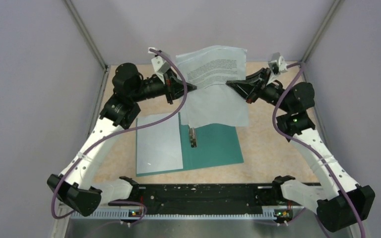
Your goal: Put the files into the folder
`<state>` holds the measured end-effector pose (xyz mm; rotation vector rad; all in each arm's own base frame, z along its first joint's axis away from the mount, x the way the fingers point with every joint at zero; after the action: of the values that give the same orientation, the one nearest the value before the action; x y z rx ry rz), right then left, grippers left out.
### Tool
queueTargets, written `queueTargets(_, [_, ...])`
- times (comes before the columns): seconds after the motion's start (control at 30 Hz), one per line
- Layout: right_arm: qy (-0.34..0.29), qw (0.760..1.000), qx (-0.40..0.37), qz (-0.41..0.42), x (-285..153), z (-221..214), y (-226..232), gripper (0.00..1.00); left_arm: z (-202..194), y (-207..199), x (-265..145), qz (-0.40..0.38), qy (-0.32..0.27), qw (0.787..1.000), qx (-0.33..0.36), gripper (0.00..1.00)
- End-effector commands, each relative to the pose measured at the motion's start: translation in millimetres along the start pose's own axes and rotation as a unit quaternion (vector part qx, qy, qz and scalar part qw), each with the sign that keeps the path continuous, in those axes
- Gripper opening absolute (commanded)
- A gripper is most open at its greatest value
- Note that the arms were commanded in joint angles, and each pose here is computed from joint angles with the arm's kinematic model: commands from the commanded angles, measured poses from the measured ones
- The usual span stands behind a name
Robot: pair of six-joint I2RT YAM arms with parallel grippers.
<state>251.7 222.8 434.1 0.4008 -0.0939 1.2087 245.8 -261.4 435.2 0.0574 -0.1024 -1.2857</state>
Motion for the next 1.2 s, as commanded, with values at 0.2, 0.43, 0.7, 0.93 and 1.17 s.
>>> queueTargets(0.2, [-0.086,0.985,-0.111,-0.097,-14.1,-38.3,-62.4,0.00,-75.9,64.9,45.6,0.073,-0.012,0.990,0.118,0.00])
queueTargets(0.43, [-0.086,0.982,-0.111,-0.125,-16.6,-68.2,-91.5,0.00,-134.0,92.1,71.0,0.087,-0.005,0.991,0.102,0.02])
queueTargets(0.7, [-0.107,0.973,-0.093,-0.183,-36.4,-108.7,-123.6,0.00,-175.1,108.1,85.2,0.114,0.000,0.990,0.080,0.05])
queueTargets(0.93, [-0.116,0.969,-0.082,-0.202,-46.9,-125.9,-132.4,0.13,-200.7,99.4,95.2,0.096,-0.001,0.993,0.070,0.07])
queueTargets(1.17, [-0.110,0.968,-0.070,-0.213,-59.4,-140.7,-136.2,0.26,-218.3,91.5,99.9,0.083,0.004,0.995,0.064,0.15])
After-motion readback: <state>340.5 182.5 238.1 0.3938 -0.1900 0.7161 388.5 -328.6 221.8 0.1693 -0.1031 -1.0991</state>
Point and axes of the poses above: each gripper's point midway between its finger pads, its own x axis out along the fingers, its own y axis along the line the jaws close on, z = x × y, the point moved 1 cm from there along -x, back along the fingers, and after that the axes turned 10 degrees about x, right-handed, at the moved point
